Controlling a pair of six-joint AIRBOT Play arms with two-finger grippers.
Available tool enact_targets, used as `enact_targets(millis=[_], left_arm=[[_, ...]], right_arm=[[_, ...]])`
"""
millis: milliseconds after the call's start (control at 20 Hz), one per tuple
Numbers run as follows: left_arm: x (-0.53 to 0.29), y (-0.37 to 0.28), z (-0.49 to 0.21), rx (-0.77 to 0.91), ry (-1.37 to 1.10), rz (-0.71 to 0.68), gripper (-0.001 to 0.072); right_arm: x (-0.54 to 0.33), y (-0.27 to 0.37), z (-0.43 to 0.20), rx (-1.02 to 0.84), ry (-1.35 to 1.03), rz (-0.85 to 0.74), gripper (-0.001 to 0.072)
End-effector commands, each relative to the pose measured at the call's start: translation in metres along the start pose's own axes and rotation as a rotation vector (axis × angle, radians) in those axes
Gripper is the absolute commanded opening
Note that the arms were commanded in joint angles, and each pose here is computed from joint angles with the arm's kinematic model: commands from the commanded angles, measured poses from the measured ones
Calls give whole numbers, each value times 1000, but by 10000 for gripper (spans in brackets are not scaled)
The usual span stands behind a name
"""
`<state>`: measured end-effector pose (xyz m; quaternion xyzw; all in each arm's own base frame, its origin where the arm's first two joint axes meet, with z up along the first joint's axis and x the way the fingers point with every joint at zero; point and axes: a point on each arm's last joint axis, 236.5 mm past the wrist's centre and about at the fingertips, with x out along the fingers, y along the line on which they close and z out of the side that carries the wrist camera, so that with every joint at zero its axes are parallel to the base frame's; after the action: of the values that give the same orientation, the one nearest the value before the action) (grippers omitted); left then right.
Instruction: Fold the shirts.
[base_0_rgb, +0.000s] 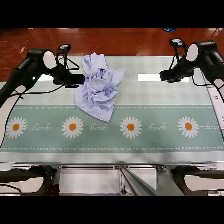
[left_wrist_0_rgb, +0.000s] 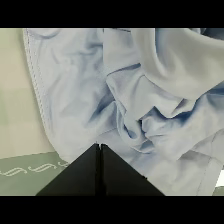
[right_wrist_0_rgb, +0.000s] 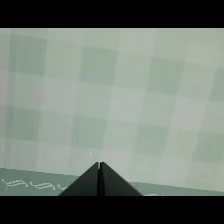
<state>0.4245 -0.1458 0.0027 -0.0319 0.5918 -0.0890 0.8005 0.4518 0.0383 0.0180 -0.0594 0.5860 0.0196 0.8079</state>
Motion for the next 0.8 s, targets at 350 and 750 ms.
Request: enact_targets(millis=[350,750], left_arm=[[0,0,0,0,0,0,27],[0,-2,11,0,-48,-8,27]], right_arm=[[0,1,0,-1,0,1,17],[0,1,0,0,0,1,17]])
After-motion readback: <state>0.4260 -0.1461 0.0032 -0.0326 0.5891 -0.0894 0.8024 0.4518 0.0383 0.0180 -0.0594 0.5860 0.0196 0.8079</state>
